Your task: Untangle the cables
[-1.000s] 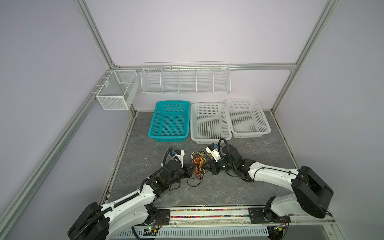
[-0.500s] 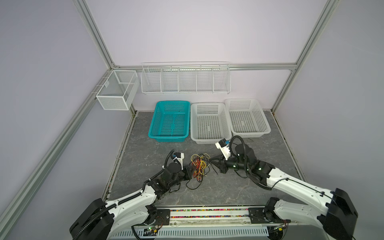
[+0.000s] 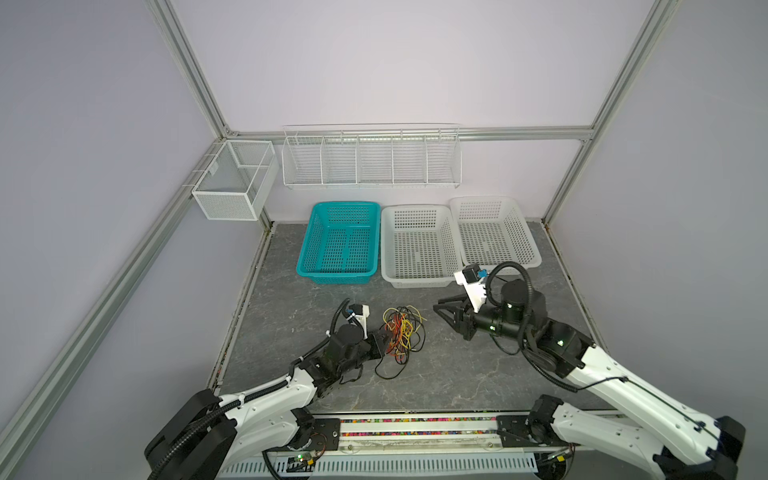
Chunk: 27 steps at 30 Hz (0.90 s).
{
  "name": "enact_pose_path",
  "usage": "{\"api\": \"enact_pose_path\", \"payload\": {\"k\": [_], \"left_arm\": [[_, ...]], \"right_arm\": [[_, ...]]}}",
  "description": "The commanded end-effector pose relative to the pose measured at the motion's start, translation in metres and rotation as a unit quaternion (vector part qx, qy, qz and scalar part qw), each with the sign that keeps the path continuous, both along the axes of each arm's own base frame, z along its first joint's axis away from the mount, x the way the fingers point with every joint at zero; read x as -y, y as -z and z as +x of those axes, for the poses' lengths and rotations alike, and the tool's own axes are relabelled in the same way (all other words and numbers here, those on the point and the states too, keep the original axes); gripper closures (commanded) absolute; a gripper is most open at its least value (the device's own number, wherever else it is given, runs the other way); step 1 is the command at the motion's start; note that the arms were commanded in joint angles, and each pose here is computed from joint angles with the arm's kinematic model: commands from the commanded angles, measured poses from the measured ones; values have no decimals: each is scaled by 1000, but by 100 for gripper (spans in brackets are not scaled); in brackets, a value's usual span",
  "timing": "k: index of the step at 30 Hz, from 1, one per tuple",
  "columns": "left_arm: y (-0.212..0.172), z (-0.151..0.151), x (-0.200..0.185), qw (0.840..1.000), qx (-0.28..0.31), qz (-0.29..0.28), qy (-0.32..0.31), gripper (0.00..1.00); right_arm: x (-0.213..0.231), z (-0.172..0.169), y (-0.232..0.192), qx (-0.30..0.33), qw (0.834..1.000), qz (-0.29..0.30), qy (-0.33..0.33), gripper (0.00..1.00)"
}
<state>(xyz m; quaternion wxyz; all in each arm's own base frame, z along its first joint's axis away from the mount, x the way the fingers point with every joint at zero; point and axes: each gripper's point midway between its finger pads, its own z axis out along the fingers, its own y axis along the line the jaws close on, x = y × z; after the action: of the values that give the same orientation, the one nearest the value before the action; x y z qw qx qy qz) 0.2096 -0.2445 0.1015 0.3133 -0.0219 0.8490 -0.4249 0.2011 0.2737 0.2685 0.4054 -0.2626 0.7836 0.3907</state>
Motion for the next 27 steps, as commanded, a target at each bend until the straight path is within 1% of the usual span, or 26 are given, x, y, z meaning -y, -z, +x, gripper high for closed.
{"api": "enact_pose_path", "payload": {"k": [1, 4, 5, 9, 11, 14, 17, 18, 20, 21, 23, 24, 27], "left_arm": [[-13, -8, 7, 999, -2, -36, 15, 100], [-25, -10, 9, 998, 6, -53, 18, 100], [-28, -12, 9, 998, 8, -57, 18, 100], [-37, -15, 10, 997, 13, -72, 20, 100], [-40, -18, 12, 997, 17, -76, 25, 100], [-46, -21, 14, 996, 25, -83, 31, 100], [-49, -23, 14, 995, 27, -87, 33, 100], [-50, -24, 14, 995, 28, -89, 34, 100], [-52, -26, 14, 994, 31, -97, 36, 100], [-52, -27, 15, 994, 31, -99, 37, 100], [-54, -28, 16, 993, 33, -108, 42, 100], [-54, -29, 17, 992, 33, -110, 44, 100], [-52, -31, 17, 993, 30, -108, 47, 100]], "right_arm": [[-10, -4, 30, -58, 998, 3, -1, 58], [-24, -5, 46, -79, 997, 5, -4, 48], [-28, -4, 54, -84, 996, 0, -2, 46], [-38, 4, 91, -107, 993, -38, 19, 46], [-38, 14, 113, -113, 991, -65, 42, 46], [-35, 28, 136, -109, 986, -107, 70, 46], [-36, 34, 151, -105, 983, -127, 78, 47], [-37, 36, 153, -103, 983, -129, 80, 49], [-39, 41, 157, -95, 983, -130, 84, 58], [-41, 42, 157, -92, 984, -127, 81, 61], [-47, 42, 154, -84, 987, -118, 69, 64], [-49, 42, 153, -82, 988, -113, 64, 67], [-51, 40, 144, -69, 991, -98, 55, 80]]}}
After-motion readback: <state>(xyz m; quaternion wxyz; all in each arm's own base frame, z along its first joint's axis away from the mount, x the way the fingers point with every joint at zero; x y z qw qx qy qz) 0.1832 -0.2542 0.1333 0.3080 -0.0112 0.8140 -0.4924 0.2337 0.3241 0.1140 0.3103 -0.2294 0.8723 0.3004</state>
